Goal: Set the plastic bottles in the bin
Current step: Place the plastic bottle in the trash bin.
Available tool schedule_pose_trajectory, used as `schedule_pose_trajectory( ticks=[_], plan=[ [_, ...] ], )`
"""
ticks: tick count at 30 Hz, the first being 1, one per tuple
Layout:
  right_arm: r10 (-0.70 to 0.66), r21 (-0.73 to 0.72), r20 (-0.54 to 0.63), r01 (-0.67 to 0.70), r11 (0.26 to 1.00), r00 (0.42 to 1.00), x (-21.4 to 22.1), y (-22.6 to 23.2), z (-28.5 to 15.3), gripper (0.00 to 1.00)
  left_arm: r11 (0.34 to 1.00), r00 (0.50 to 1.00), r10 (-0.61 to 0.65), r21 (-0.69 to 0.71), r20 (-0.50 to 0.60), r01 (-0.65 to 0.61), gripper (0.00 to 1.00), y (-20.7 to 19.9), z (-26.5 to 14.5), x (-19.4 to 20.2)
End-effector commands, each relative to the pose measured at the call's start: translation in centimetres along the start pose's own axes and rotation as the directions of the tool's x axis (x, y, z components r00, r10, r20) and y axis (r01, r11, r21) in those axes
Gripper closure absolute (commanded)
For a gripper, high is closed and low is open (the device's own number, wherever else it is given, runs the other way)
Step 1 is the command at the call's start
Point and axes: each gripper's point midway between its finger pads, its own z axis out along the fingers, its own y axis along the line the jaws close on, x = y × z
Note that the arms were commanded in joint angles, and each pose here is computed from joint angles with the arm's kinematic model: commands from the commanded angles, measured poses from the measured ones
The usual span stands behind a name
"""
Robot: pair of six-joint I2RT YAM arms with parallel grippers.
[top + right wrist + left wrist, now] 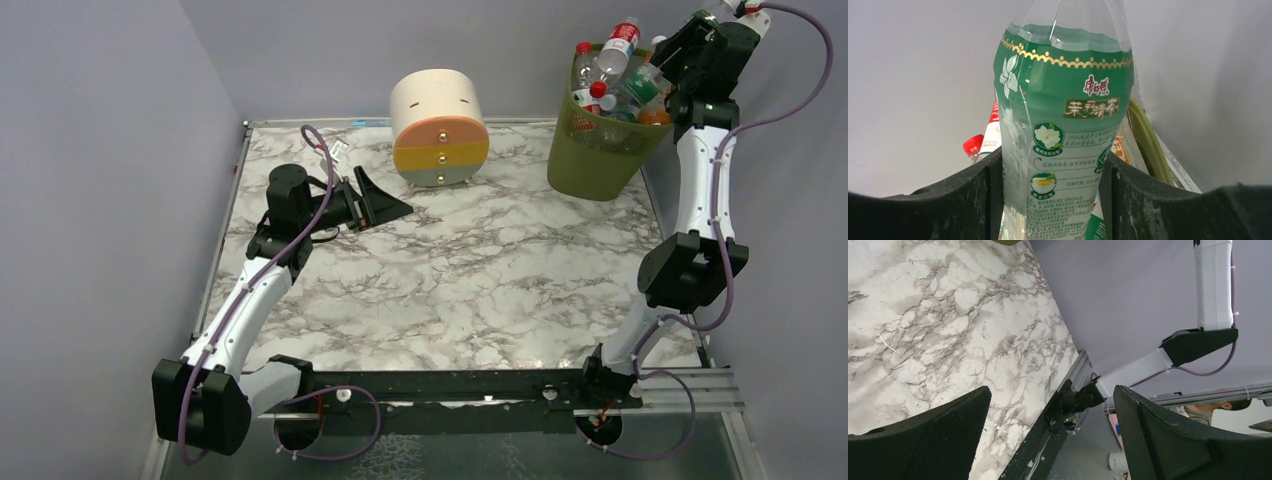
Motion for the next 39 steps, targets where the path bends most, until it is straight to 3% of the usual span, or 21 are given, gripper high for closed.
schedule_pose_trajectory(
  ticks=[1, 26, 39],
  plan=[
    [-0.040, 0.007, 0.087, 0.040, 0.999, 0.995, -1.5, 0.9, 0.5, 0.38, 0.999, 1.000, 0.022, 0.024, 0.000, -0.022, 0.01, -0.3, 0.0, -0.3],
    [-0.126, 0.070, 0.043, 0.123, 0.990, 0.991, 2.3, -0.7, 2.5, 0.33, 1.000, 1.000, 0.008, 0.018, 0.002, -0.008, 0.01, 0.0, 0.3, -0.6],
    [-0.126, 0.016, 0.011, 0.125, 0.992, 0.992, 3.5, 0.5, 2.6, 0.24, 1.000, 1.000, 0.008, 0.021, 0.008, -0.008, 0.01, -0.3, 0.2, -0.7]
  ],
)
